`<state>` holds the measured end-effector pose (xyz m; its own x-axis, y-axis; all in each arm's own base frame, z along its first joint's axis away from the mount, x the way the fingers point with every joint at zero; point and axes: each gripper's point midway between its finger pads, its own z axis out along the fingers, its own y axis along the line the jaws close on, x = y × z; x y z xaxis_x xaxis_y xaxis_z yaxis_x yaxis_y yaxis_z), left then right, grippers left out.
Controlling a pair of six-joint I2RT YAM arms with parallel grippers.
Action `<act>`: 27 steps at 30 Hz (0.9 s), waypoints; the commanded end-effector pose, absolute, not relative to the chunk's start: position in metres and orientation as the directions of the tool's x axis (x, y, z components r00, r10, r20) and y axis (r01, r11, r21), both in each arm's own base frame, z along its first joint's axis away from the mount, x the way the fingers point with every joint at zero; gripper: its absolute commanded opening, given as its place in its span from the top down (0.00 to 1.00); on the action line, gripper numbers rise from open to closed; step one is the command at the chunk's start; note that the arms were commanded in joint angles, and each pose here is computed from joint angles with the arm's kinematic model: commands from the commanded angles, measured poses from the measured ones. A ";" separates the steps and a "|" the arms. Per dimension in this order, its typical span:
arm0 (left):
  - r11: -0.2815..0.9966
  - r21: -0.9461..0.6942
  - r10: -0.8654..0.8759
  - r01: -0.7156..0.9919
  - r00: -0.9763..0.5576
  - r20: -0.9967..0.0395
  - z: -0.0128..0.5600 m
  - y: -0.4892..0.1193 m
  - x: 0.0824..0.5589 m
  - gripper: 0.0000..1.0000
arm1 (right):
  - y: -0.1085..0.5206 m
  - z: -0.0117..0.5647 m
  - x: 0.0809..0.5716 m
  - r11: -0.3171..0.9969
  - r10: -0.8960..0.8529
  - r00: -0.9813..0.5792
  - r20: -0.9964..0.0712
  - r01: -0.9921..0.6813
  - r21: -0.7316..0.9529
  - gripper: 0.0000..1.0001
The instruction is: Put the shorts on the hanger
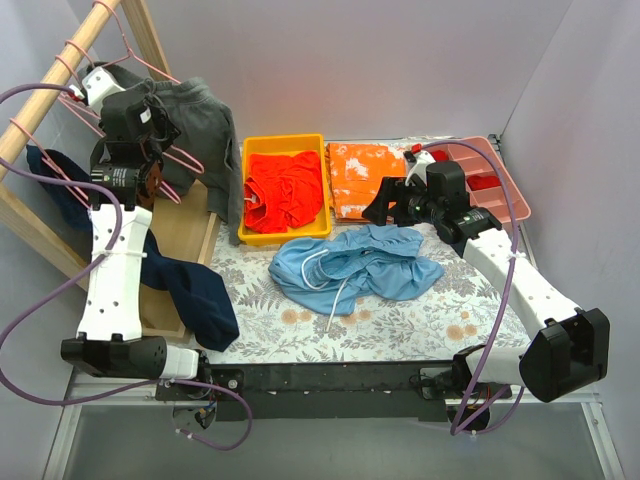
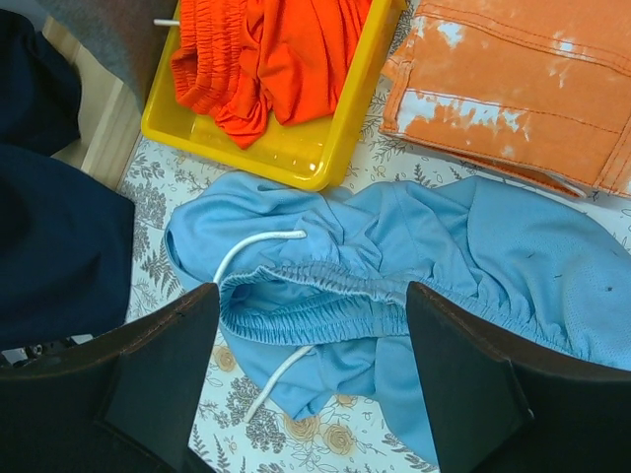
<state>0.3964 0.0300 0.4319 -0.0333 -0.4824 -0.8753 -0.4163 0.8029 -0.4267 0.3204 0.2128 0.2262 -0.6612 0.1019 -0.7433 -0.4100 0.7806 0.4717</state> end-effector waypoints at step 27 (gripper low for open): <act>0.825 -0.559 -0.557 -0.080 0.051 -0.829 0.485 -0.015 0.362 1.00 | 0.217 0.266 0.325 0.760 0.104 -0.586 -0.804 -0.474 0.444 0.16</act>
<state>0.3944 -0.0010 0.4639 0.0395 -0.5349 -0.8440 -0.1825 0.8266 -0.5324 0.3225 0.2131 0.2380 -0.6422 0.0934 -0.7608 -0.4287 0.7790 0.4575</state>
